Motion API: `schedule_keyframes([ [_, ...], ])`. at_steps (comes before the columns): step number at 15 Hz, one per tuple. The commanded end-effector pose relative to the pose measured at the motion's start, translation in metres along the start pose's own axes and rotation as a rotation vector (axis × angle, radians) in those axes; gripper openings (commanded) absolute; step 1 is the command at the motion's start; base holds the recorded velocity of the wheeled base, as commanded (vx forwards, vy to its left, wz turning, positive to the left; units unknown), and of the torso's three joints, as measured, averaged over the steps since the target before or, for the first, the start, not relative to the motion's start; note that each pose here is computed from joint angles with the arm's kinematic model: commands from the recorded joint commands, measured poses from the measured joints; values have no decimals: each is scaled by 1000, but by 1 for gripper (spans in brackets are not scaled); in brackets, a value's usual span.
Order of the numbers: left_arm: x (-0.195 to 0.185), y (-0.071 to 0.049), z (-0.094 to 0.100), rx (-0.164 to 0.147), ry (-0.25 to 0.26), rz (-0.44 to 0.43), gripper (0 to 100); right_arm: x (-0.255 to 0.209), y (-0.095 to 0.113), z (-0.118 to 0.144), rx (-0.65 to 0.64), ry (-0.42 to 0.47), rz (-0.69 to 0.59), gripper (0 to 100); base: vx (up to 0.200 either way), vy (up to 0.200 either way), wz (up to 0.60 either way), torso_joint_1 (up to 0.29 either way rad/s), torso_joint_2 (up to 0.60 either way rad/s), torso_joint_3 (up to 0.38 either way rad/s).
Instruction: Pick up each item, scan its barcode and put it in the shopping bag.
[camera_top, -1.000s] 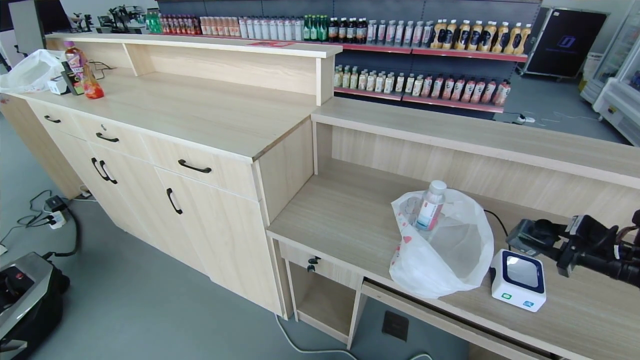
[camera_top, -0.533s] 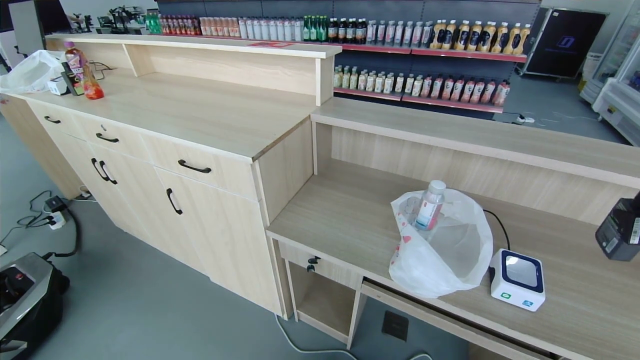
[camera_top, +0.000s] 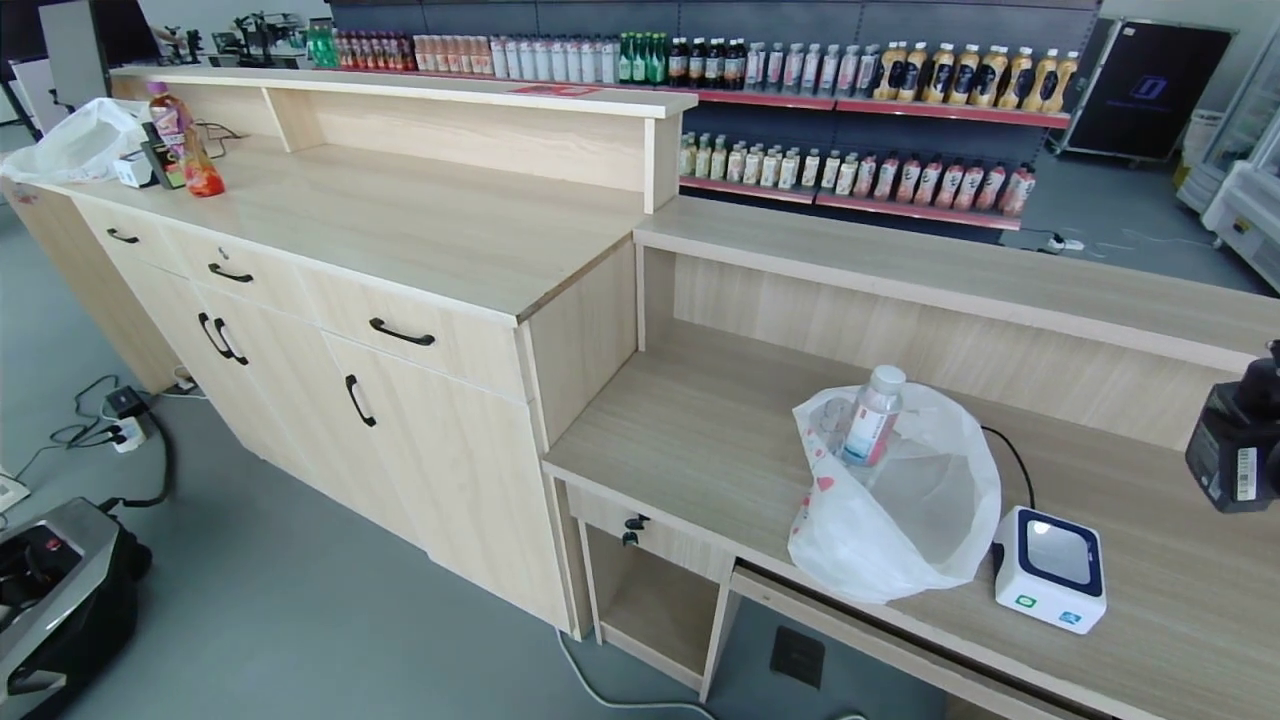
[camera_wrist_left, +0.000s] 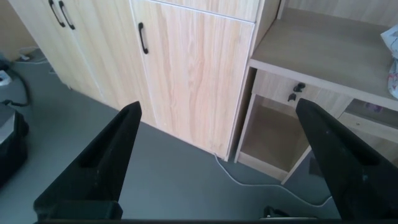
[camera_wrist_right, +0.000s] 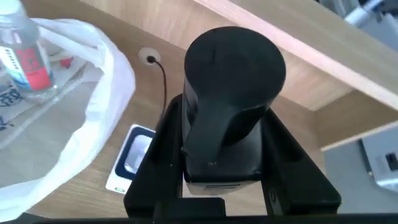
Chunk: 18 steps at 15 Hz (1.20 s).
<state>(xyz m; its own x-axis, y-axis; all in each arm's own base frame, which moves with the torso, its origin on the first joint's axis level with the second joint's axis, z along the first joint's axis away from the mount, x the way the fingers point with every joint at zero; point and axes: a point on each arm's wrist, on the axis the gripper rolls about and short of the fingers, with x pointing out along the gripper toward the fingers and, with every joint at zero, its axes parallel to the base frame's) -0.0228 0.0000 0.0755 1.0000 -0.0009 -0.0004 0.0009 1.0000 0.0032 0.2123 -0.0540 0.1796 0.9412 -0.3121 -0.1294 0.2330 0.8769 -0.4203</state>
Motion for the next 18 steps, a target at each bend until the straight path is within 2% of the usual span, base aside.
schedule_keyframes([
  [1,0,0,0,-2,0,1,100,8,17,0,-33,-8,91,0,0,0,600,2,-2,2],
  [2,0,0,0,0,0,1,100,16,26,-3,-30,-17,145,0,0,0,600,7,-2,-2],
  [4,0,0,0,-2,0,1,100,35,40,-17,-16,-30,387,0,0,0,300,6,4,1],
  [5,0,0,0,0,0,1,100,43,45,-26,-10,-9,441,0,0,0,0,0,0,0],
  [6,0,0,0,0,0,1,100,60,55,-43,-9,50,471,0,0,0,0,0,0,0],
  [10,0,0,0,0,0,1,100,90,72,-82,1,137,494,0,0,0,0,0,0,0],
  [13,0,0,0,0,0,1,100,100,76,-105,10,196,496,0,0,0,0,0,0,0],
  [15,0,0,0,0,0,1,100,103,79,-110,12,193,502,0,0,0,0,0,0,0],
  [18,0,0,0,0,0,1,100,111,85,-116,28,129,576,0,0,0,0,0,0,0],
])
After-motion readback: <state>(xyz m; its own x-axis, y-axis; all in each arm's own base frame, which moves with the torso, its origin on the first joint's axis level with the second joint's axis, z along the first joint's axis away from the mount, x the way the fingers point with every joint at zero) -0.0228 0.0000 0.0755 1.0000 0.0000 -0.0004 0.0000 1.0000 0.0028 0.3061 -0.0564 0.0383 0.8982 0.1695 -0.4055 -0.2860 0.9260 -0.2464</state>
